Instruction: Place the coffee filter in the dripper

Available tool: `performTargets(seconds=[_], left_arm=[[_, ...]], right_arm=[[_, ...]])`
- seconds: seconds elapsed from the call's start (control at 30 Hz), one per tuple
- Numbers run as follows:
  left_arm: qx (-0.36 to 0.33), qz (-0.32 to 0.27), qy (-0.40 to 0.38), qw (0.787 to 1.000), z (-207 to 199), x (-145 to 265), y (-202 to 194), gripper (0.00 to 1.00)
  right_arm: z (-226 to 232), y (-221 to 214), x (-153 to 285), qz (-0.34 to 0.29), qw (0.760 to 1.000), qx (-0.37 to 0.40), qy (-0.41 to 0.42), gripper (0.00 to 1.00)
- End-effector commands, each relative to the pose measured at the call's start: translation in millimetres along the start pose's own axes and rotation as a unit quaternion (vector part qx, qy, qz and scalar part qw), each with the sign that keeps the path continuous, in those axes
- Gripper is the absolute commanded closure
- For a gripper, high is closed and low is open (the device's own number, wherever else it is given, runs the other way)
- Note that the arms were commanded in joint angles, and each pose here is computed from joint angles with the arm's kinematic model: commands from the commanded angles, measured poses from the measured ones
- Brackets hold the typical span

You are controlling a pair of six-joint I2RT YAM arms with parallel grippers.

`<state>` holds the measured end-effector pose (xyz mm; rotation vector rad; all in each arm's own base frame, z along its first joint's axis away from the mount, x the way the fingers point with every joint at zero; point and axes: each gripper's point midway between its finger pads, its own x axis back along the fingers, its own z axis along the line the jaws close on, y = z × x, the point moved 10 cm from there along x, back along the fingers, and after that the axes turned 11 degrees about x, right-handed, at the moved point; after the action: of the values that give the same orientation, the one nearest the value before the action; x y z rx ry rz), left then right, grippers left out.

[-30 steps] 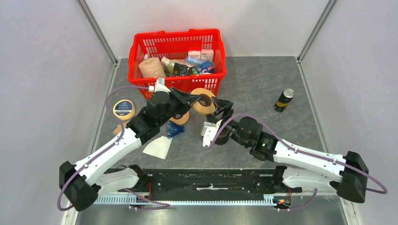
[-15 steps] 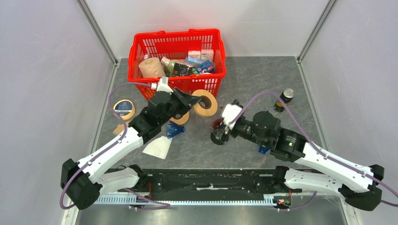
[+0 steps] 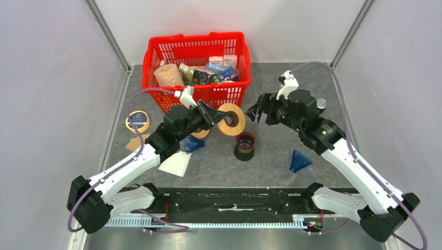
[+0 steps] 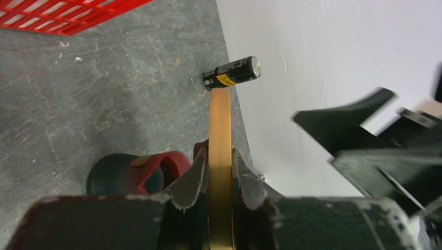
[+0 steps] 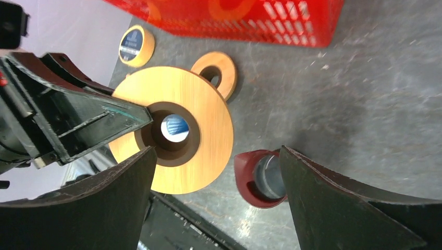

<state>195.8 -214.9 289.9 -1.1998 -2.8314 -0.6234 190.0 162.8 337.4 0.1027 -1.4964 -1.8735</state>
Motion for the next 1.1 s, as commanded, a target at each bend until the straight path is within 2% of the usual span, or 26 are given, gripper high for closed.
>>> performTargets(seconds=[0.0,0.43,0.6,0.73,0.83,0.9,0.97,1.0,1.03,1.07], left_arm=[[-0.038,-0.004,-0.078,0.996,-22,6,6,0.98],[-0.034,0.018,-0.096,0.995,-22,-2,2,0.98],[-0.032,0.021,-0.099,0.994,-22,-5,2,0.98],[-0.033,0.021,-0.095,0.995,-22,-5,2,0.98],[-0.039,0.023,-0.080,0.996,-20,-5,2,0.97],[-0.045,0.025,-0.067,0.996,-18,-6,2,0.91],[-0.052,0.027,-0.055,0.997,-16,-6,2,0.76],[-0.056,0.029,-0.050,0.997,-15,-5,2,0.69],[-0.060,0.032,-0.045,0.997,-13,-5,1,0.60],[-0.064,0.034,-0.040,0.997,-12,-5,1,0.55]], right_arm=[[10,-1,-12,0.030,0.997,-0.039,0.061,0.06],[1,-14,-47,0.051,0.997,-0.017,0.046,0.21],[3,-15,-47,0.054,0.996,-0.024,0.062,0.37],[3,-17,-43,0.049,0.996,-0.031,0.062,0.58],[3,-17,-39,0.045,0.997,-0.029,0.064,0.70],[2,-18,-35,0.041,0.997,-0.029,0.061,0.74],[2,-17,-30,0.033,0.998,-0.029,0.054,0.79],[1,-17,-29,0.032,0.998,-0.030,0.048,0.89],[1,-16,-26,0.028,0.998,-0.030,0.043,0.94],[1,-16,-24,0.028,0.998,-0.031,0.041,0.95]])
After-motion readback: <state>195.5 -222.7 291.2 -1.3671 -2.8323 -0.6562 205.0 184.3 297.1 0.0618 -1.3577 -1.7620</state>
